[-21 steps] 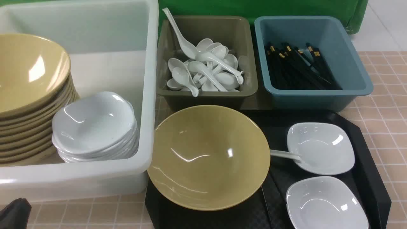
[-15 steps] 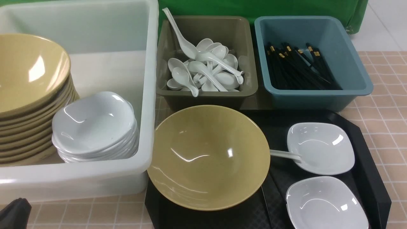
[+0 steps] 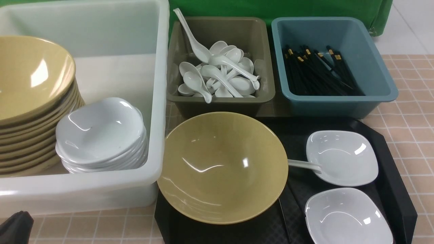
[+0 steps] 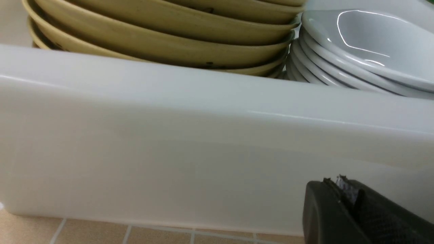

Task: On brown table put chopsticks spoon bowls plates into blue grey white boxes.
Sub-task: 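Grasp the large bowl on the tray by its rim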

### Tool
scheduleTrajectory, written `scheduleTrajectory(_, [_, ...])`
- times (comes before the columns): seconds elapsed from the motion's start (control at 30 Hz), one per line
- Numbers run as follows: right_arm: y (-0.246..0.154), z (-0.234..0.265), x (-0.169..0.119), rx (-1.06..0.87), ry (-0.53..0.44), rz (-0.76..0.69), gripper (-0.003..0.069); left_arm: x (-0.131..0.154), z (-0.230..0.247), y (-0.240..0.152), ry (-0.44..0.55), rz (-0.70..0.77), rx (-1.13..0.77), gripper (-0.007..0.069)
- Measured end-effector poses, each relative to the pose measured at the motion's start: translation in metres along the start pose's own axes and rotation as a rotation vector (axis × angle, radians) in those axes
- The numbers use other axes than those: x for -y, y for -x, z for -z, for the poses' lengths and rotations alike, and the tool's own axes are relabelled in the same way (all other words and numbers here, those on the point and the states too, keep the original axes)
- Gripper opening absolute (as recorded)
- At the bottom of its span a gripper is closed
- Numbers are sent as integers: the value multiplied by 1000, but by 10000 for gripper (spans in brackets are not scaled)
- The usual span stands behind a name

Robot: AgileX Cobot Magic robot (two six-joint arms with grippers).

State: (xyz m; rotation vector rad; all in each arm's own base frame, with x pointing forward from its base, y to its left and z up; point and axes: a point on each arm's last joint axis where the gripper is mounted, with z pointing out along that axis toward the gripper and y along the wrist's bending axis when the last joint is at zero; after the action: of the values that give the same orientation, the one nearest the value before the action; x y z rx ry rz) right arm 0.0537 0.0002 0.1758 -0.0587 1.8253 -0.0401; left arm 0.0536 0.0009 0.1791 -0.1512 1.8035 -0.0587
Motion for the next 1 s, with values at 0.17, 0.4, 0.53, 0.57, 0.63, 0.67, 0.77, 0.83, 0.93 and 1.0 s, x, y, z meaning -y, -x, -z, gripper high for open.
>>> scheduleTrajectory(0.17, [0, 0, 0, 0, 0, 0, 132, 0, 0, 0, 0, 0, 0, 7])
scheduleTrajectory(0.4, [0, 0, 0, 0, 0, 0, 139, 0, 0, 1, 0, 0, 6, 7])
scheduleTrajectory(0.53, [1, 0, 0, 11, -1, 27, 143, 0, 0, 5, 0, 0, 54, 7])
scheduleTrajectory(0.57, [2, 0, 0, 21, -2, 27, 144, 0, 0, 7, 0, 0, 79, 7])
scheduleTrajectory(0.63, [6, 0, 0, 76, -6, 29, 147, 0, 1, 14, 0, 0, 154, 7])
scheduleTrajectory(0.67, [7, 0, 0, 84, -6, 29, 147, 0, 1, 15, 0, 0, 174, 7])
scheduleTrajectory(0.77, [23, 3, 1, 266, -19, 24, 153, 0, 6, 31, 0, 0, 353, 7])
scheduleTrajectory(0.83, [33, 6, 2, 385, -29, 29, 153, 0, 9, 39, 0, 0, 449, 7])
scheduleTrajectory(0.93, [50, 15, 3, 592, -37, 3, 158, 0, 16, 51, 0, 0, 602, 7])
scheduleTrajectory(1.0, [62, 25, 4, 759, -5, -108, 161, 0, 23, 60, 0, 0, 728, 7])
